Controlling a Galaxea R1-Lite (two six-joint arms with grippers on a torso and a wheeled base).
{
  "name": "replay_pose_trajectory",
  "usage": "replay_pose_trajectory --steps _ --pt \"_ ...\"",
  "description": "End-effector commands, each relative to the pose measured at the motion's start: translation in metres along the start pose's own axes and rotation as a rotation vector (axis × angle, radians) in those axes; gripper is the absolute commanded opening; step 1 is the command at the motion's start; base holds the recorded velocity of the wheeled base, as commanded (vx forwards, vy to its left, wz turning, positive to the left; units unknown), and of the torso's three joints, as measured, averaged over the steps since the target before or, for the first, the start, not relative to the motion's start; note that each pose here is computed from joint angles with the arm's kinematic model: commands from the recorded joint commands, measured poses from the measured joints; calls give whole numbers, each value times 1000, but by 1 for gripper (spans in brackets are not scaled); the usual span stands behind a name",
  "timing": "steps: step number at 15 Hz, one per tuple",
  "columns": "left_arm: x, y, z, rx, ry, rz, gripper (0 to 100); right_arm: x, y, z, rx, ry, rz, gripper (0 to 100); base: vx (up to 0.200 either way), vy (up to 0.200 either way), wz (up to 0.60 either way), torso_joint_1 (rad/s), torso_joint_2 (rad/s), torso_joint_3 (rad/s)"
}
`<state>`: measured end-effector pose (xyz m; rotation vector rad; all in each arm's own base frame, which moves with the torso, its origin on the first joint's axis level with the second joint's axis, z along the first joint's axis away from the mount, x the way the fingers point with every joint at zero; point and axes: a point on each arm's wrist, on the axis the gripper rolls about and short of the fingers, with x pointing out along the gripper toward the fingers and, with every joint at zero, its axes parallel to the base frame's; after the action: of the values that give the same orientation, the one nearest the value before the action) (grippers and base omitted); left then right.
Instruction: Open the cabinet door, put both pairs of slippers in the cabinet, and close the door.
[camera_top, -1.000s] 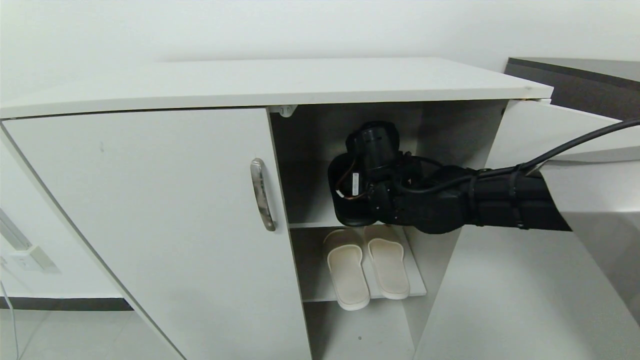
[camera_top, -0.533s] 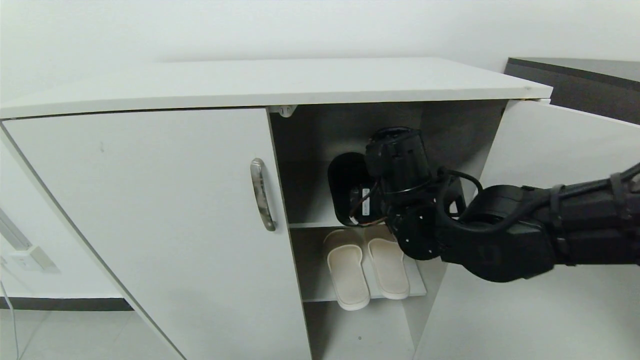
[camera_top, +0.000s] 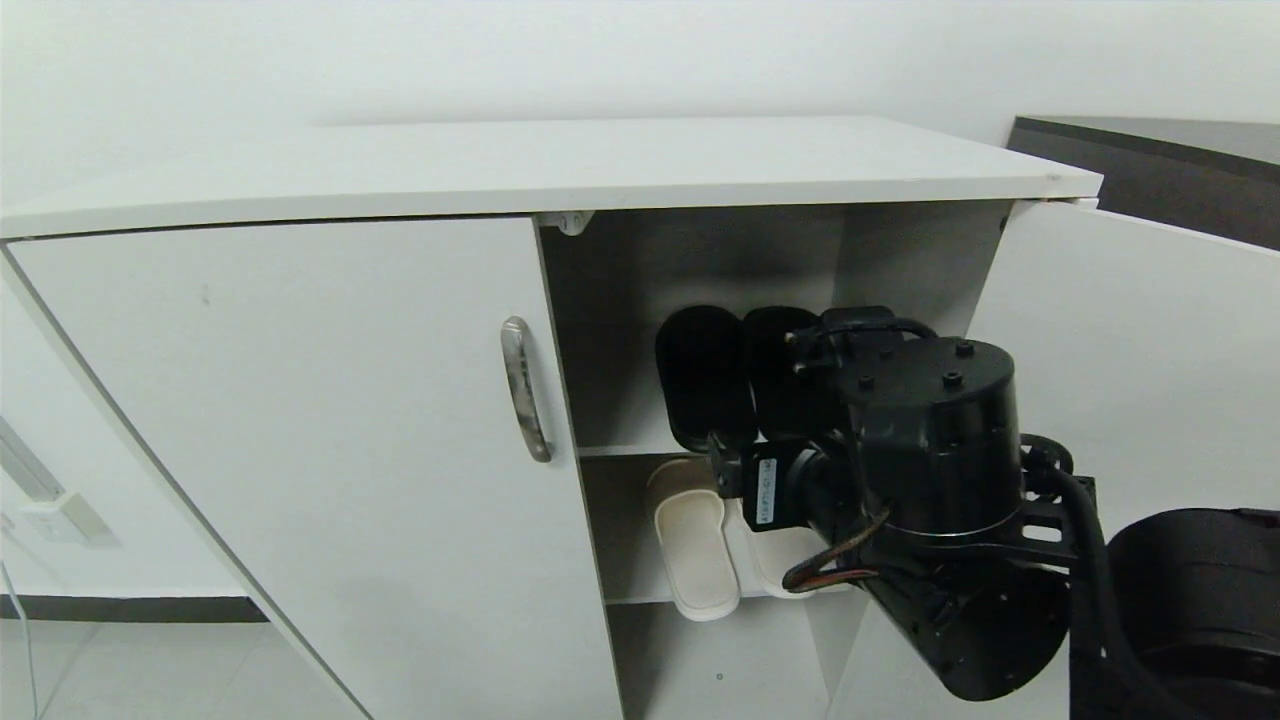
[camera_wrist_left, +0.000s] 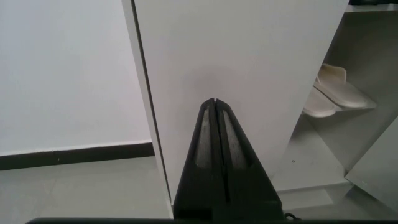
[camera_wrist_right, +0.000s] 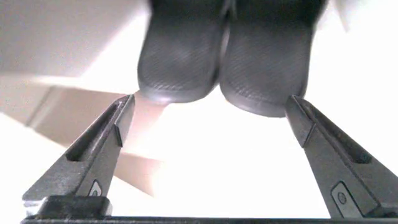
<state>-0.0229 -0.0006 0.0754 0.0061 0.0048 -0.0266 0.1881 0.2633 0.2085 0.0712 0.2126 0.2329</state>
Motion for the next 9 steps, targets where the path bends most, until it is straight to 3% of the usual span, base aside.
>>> replay_pose_trajectory --steps 1,9 --pt "0 0 0 0 1 1 0 -6 -2 1 2 -3 8 0 0 0 0 0 0 0" --pt "0 0 0 1 1 1 0 -4 4 -6 -15 14 19 0 0 0 0 0 0 0"
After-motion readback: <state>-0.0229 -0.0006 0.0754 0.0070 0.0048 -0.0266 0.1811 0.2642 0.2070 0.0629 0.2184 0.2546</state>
